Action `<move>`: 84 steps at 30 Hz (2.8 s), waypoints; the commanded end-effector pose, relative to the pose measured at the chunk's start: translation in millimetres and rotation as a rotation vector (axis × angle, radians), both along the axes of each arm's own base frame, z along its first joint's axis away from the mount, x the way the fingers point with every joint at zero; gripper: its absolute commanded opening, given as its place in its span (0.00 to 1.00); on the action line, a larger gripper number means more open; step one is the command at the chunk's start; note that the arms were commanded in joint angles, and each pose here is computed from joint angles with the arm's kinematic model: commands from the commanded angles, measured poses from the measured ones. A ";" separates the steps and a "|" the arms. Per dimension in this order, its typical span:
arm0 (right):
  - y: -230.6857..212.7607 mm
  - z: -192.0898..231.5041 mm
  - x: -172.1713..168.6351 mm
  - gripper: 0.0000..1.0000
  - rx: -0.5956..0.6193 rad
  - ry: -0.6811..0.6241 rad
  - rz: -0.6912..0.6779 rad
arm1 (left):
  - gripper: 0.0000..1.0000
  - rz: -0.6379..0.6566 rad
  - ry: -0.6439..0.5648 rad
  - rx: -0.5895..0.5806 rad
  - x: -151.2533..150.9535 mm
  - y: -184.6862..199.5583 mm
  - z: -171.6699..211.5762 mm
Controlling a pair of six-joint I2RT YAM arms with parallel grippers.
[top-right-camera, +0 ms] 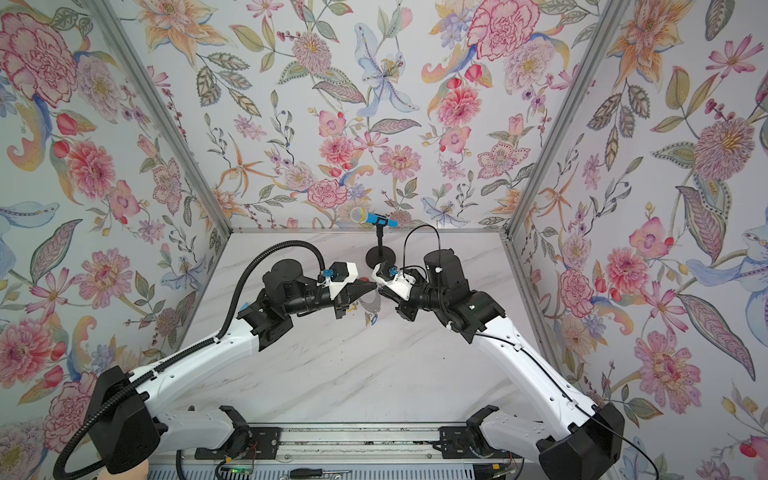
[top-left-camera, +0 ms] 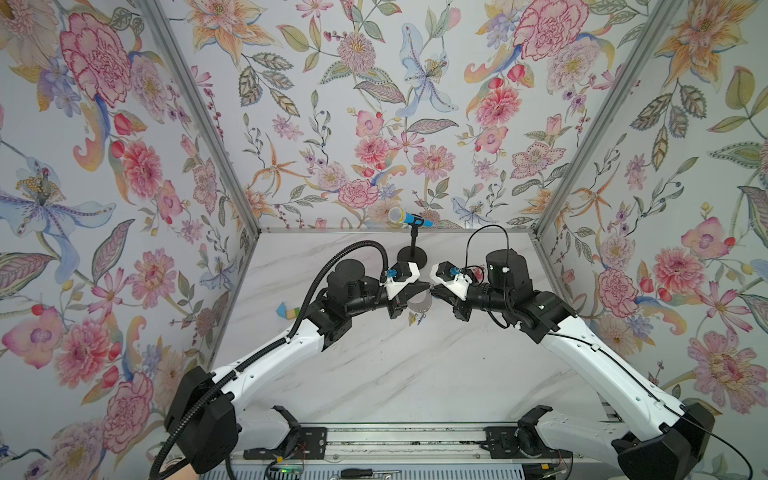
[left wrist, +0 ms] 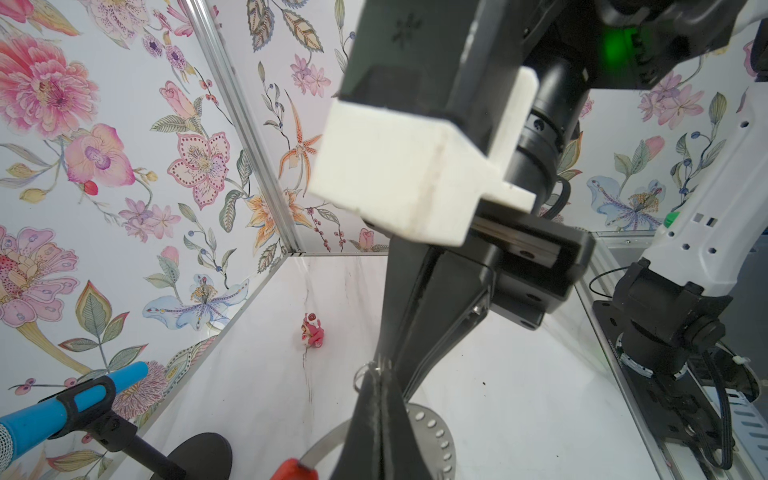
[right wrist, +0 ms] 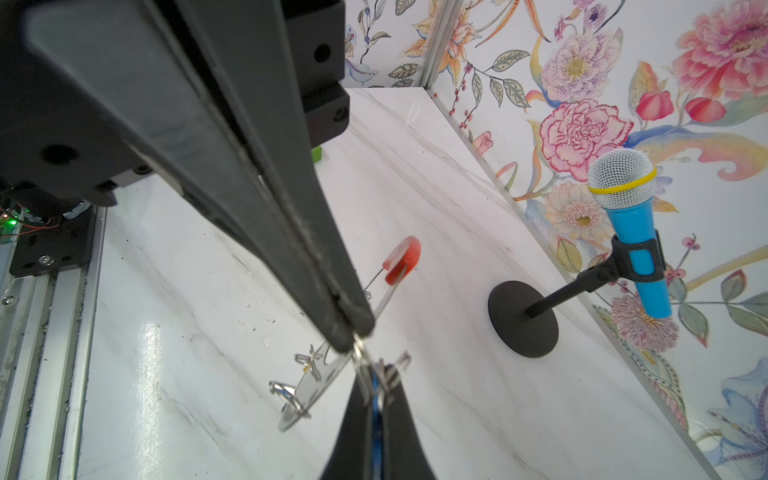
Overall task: Remove the keys from the keyring
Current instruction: 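Pull the right gripper with the blue key away from the left gripper's keyring, then lower the blue key with the right gripper and release it on the table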
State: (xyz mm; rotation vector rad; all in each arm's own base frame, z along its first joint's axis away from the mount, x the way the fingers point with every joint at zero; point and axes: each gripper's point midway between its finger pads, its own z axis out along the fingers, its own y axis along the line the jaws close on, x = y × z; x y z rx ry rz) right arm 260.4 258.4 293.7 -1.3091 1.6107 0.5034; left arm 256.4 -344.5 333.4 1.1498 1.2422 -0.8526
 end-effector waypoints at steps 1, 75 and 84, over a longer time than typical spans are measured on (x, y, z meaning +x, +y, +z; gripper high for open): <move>-0.7 -16.8 -8.8 0.00 -0.032 0.041 0.002 | 0.00 -0.004 -0.106 -0.169 -4.1 5.1 61.4; -24.6 -218.4 66.9 0.33 -0.062 0.517 -0.639 | 0.00 0.329 0.115 -0.025 38.4 89.3 -49.3; 17.3 -138.0 19.5 0.46 0.204 0.365 -0.256 | 0.00 0.339 0.115 -0.049 42.1 90.5 -42.9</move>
